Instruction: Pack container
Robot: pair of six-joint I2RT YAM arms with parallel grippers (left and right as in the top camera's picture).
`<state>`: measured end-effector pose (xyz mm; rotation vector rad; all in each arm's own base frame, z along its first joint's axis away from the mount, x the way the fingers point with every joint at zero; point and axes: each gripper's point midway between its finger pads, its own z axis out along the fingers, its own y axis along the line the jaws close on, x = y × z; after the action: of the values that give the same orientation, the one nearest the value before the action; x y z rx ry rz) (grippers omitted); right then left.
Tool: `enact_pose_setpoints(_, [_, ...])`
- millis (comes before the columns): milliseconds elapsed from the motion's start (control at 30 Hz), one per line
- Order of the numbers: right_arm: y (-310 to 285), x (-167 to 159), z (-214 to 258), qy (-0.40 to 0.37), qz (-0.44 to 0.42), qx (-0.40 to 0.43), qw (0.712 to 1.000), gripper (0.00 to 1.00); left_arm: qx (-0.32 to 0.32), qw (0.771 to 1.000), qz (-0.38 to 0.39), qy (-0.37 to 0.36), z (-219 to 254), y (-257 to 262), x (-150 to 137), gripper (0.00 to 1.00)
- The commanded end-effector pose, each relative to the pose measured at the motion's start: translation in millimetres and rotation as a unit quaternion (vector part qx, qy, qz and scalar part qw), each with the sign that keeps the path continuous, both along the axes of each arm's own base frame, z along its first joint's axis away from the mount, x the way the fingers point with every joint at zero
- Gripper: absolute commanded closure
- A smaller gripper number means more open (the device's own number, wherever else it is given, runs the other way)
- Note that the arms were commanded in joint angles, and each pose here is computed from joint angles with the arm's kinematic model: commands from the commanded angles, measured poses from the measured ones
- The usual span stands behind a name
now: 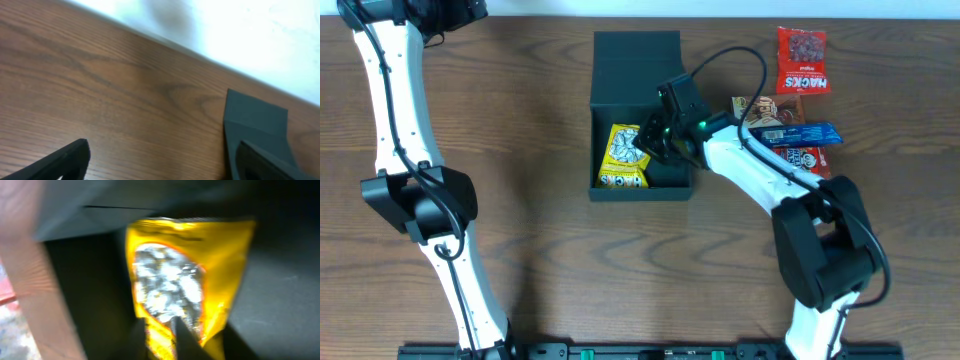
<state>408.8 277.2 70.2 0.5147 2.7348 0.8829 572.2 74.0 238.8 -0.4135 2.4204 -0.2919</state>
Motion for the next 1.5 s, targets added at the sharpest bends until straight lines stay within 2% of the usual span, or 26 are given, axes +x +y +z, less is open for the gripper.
enact_pose_setpoints(0, [5.4, 11.0, 44.2, -0.07, 0.04, 0.009, 0.997, 0.98, 0.005, 1.0, -0.017, -0.002, 6.2, -9.5, -3.3, 0.3])
enact_pose_setpoints(100, [7.5, 17.0, 68.7, -0.112, 0.068, 0.001, 0.991, 0.98, -0.001, 0.999, -0.028, 0.025, -7.9, -23.2, -8.6, 0.91])
enact_pose_setpoints(133, [3.1, 19.2, 74.6, -0.121, 0.07, -0.017, 0.99, 0.98, -0.002, 0.999, -0.033, 0.036, -14.1, -29.3, -10.8, 0.94])
enact_pose_setpoints(300, [-35.2, 14.6, 73.2, -0.096, 0.044, -0.134, 0.985, 0.98, -0.018, 0.993, -0.06, 0.099, -57.8, -58.8, -22.7, 0.94])
enact_pose_setpoints(467, [-46.1, 4.5, 60.0, -0.069, 0.055, -0.162, 0.983, 0.98, -0.073, 0.976, -0.109, 0.174, -111.8, -104.2, -47.7, 0.94])
enact_pose_setpoints(600, [-50.1, 4.9, 48.9, -0.064, 0.063, -0.182, 0.979, 0.98, -0.077, 0.965, -0.14, 0.208, -131.3, -130.5, -63.8, 0.94])
enact_pose_setpoints(867, [-51.9, -0.3, 8.2, -0.017, 0.073, -0.202, 0.976, 0.98, -0.139, 0.937, -0.169, 0.271, -171.4, -164.6, -98.4, 0.94])
enact_pose_setpoints(1100, [-51.8, -12.0, -18.0, 0.023, 0.098, -0.208, 0.973, 0.98, -0.139, 0.932, -0.182, 0.282, -177.6, -180.7, -105.7, 0.94])
enact_pose_setpoints(1467, [-46.4, -12.5, -43.7, 0.025, 0.141, -0.217, 0.966, 0.99, -0.139, 0.932, -0.182, 0.281, -178.2, -181.3, -105.7, 0.94])
